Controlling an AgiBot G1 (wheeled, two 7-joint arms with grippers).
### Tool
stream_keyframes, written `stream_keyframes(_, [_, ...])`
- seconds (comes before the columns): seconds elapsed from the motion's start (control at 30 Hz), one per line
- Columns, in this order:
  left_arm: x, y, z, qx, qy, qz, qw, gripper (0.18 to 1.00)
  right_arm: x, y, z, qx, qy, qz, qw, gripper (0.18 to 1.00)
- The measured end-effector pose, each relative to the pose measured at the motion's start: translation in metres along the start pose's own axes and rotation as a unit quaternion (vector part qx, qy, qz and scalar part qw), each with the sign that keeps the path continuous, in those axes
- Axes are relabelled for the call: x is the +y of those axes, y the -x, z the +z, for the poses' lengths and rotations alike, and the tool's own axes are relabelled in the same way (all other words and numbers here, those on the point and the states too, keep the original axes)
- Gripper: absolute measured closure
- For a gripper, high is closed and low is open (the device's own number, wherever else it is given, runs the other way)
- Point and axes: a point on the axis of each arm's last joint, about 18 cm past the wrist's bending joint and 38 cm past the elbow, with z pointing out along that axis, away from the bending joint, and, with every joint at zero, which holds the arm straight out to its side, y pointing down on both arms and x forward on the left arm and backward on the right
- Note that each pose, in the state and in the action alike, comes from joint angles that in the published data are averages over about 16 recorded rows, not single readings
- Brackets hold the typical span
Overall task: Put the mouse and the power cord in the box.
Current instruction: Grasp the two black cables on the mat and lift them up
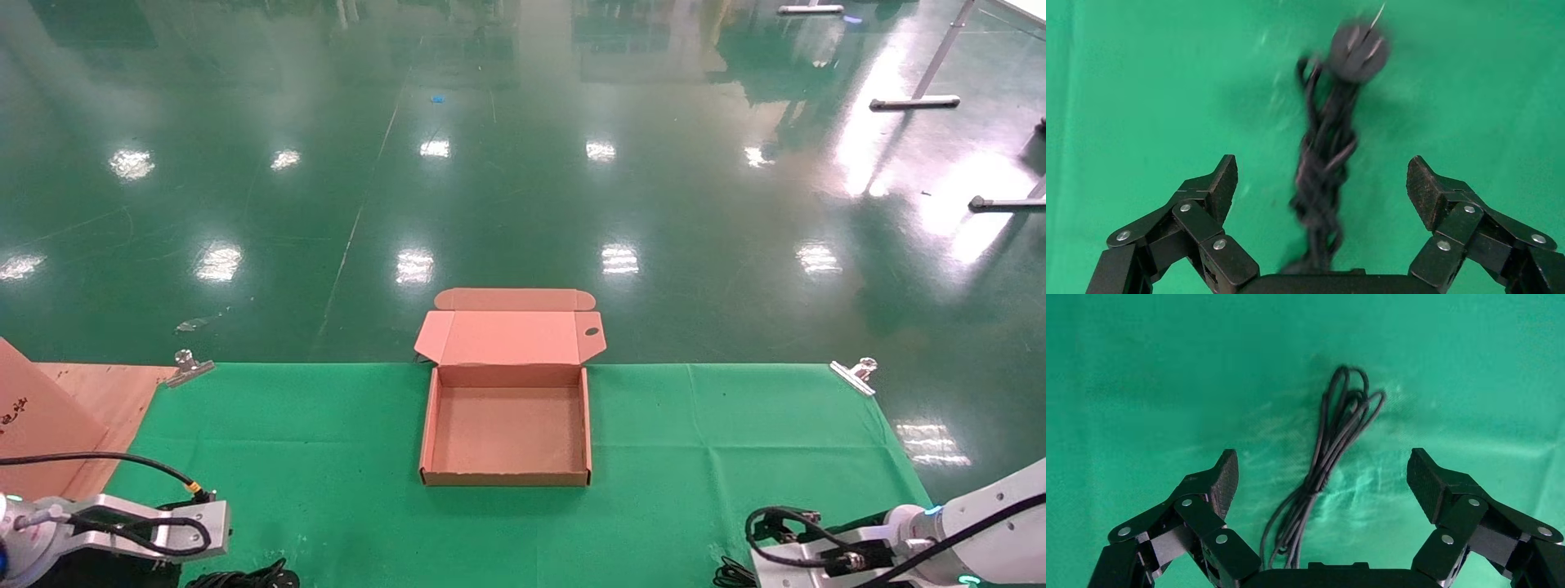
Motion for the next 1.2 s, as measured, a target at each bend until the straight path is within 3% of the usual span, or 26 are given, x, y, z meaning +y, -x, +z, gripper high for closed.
stream_keyframes(0.23, [0.014, 0.004, 0.014, -0.005, 0.031, -0.004, 0.9995, 0.184, 0.012, -0.005, 0.012, -0.002, 0.011, 0.013, 1.000, 0.178])
stream_keyframes(0.87, [0.022, 0.000, 0.020, 0.003, 0.025, -0.009, 0.9996, 0.211, 0.017, -0.001, 0.008, -0.019, -0.019, 0.026, 0.999, 0.206])
stream_keyframes(1.2, [0.022, 0.000, 0.017, 0.003, 0.019, -0.008, 0.9998, 0.310, 0.019, -0.001, 0.002, -0.022, -0.023, 0.023, 0.999, 0.320])
